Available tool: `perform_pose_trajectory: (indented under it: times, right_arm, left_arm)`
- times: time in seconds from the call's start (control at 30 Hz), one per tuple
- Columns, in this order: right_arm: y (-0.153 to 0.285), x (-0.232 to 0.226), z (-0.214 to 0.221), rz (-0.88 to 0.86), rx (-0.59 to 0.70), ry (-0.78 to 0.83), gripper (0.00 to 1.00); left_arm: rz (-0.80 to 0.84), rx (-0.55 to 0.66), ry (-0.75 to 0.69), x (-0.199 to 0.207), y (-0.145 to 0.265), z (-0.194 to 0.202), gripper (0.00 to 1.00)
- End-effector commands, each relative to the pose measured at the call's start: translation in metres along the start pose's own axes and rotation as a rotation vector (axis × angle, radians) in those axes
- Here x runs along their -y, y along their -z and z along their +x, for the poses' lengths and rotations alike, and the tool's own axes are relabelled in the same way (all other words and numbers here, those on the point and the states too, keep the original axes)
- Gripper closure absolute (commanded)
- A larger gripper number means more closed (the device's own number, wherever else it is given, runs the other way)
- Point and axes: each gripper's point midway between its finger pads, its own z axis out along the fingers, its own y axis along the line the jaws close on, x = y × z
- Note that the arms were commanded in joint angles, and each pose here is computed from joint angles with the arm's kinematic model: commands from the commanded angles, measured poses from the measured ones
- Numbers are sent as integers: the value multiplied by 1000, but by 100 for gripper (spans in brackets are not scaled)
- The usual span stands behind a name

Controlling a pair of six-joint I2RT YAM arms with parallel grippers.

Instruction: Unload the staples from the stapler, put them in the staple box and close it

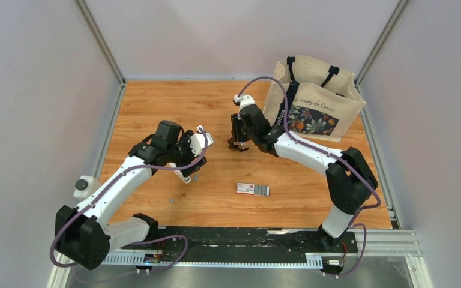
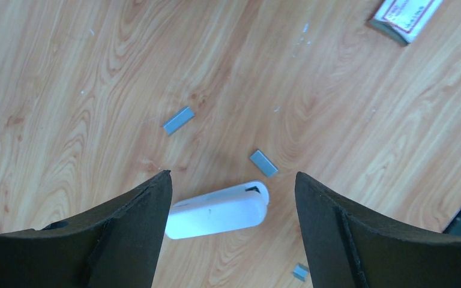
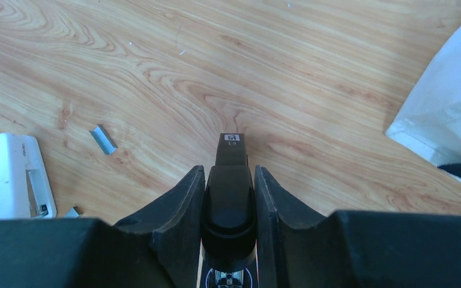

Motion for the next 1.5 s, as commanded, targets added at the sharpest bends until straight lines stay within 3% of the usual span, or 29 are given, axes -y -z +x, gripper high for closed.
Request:
perform_pose_trajectory:
  times: [0.0,0.3,0.63,0.87,1.0,1.1,1.13,1.3,1.47]
  right_arm:
    - [-3,-18,-58,-27,185,36,100]
    - [-20,-35,-73,-43,299,55,100]
    - [-29,-47,7,-42,205,27,100]
    - [-26,-45,52,-65,124,-45,99]
    - [-14,-44,57,-80,121,-68,68]
    - [6,-46,39,-111,152,-96,43]
    - [20,-47,28,-129,178,-110,39]
    - [63,-48,10,-203,231,-157,31]
    - [100,-39,3,-211,261,-172,33]
  left_arm:
    - [-99,-8,-58,-32,-5,-7,17]
    - [-119,-21,-27,-42,-7,-5,21]
    - [-177,-137,-205,-67,-18,17,19]
    - [-101,-217,-333,-76,-38,24,18]
    - [-68,-216,-399,-79,-50,20,17]
    - [-46,-224,-441,-84,-56,16,16]
    - [-30,-234,-446,-83,-57,17,16]
    - [55,-210,-501,-76,-68,11,16]
    - [142,-230,-549,-62,-75,18,15]
